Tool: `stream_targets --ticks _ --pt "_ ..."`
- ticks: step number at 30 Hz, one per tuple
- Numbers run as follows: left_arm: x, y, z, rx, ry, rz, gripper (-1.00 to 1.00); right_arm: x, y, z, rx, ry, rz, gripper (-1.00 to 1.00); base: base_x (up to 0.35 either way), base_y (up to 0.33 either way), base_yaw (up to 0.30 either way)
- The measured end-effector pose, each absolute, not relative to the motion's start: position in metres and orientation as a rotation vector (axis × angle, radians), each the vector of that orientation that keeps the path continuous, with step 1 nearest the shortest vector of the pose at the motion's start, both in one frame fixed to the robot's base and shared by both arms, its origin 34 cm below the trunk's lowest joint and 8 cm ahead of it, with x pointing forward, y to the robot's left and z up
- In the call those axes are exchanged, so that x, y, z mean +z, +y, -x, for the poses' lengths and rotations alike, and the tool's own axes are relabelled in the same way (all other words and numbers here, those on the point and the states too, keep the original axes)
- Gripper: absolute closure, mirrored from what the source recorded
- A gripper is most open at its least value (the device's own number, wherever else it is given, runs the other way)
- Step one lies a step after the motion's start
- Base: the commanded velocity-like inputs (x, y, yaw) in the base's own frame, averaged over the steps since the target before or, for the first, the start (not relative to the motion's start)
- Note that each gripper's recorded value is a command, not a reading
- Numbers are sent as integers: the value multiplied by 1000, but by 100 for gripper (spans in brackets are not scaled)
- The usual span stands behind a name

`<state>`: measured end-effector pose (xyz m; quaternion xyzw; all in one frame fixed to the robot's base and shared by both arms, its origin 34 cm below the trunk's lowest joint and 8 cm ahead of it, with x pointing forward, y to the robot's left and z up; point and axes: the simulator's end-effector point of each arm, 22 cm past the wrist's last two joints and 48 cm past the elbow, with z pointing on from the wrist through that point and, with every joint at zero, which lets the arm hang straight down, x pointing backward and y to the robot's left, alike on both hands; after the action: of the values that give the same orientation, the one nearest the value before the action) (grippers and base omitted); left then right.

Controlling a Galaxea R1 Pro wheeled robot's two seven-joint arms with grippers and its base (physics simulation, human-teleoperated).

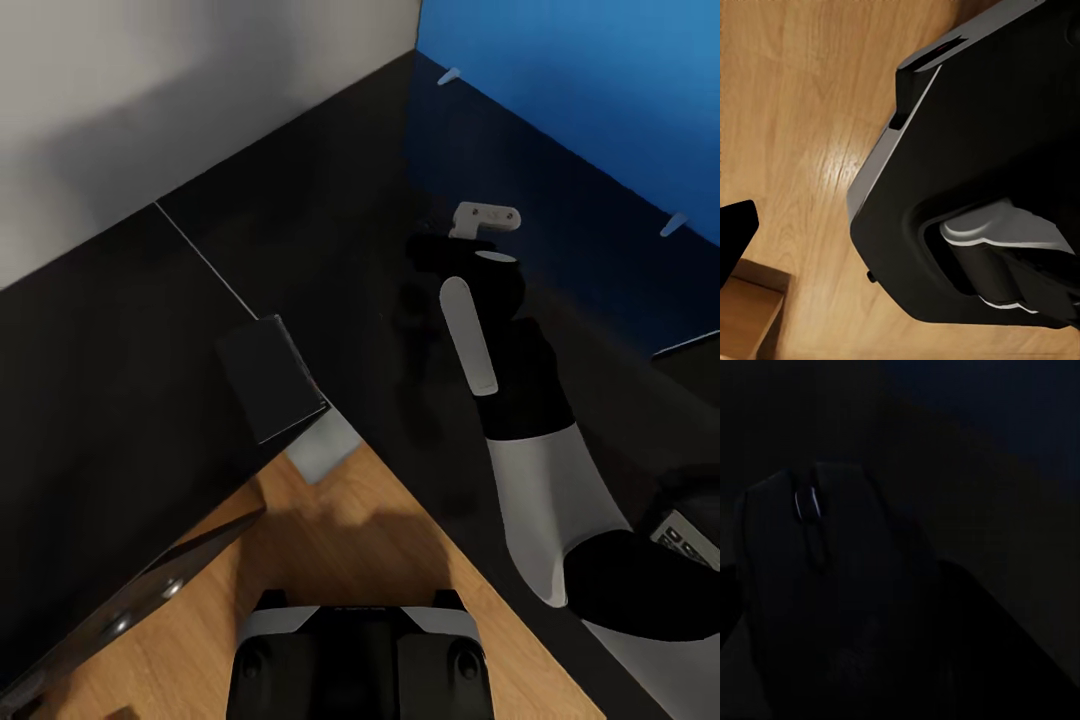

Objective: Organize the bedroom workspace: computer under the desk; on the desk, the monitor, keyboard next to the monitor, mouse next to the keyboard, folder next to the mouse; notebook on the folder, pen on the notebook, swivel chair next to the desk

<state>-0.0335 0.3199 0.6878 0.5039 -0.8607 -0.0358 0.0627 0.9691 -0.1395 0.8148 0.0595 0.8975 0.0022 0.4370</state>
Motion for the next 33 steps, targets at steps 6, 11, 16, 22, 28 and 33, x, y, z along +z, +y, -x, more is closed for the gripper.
stream_targets --ticks 6,11,16,22,28,33 --pt "689 327 20 -104 -2635 -1510 -100 816 -133 -962 8 2241 -127 100 0 0 0" --pt "689 330 -13 -104 -2705 -1446 -100 819 -131 -958 9 2247 -120 100 0 0 0" --pt "686 320 -17 -216 -2668 -1299 -100 824 -126 -955 15 2247 -106 100 0 0 0" --pt "688 314 -15 -223 -2660 -1267 -100 827 -123 -953 19 2250 -98 100 0 0 0" --pt "687 314 -17 -224 -2669 -1263 -100 825 -122 -951 19 2254 -96 100 -7 -2 0" --pt "687 316 -18 -233 -2682 -1259 -100 821 -121 -949 21 2261 -94 100 -211 -102 0"
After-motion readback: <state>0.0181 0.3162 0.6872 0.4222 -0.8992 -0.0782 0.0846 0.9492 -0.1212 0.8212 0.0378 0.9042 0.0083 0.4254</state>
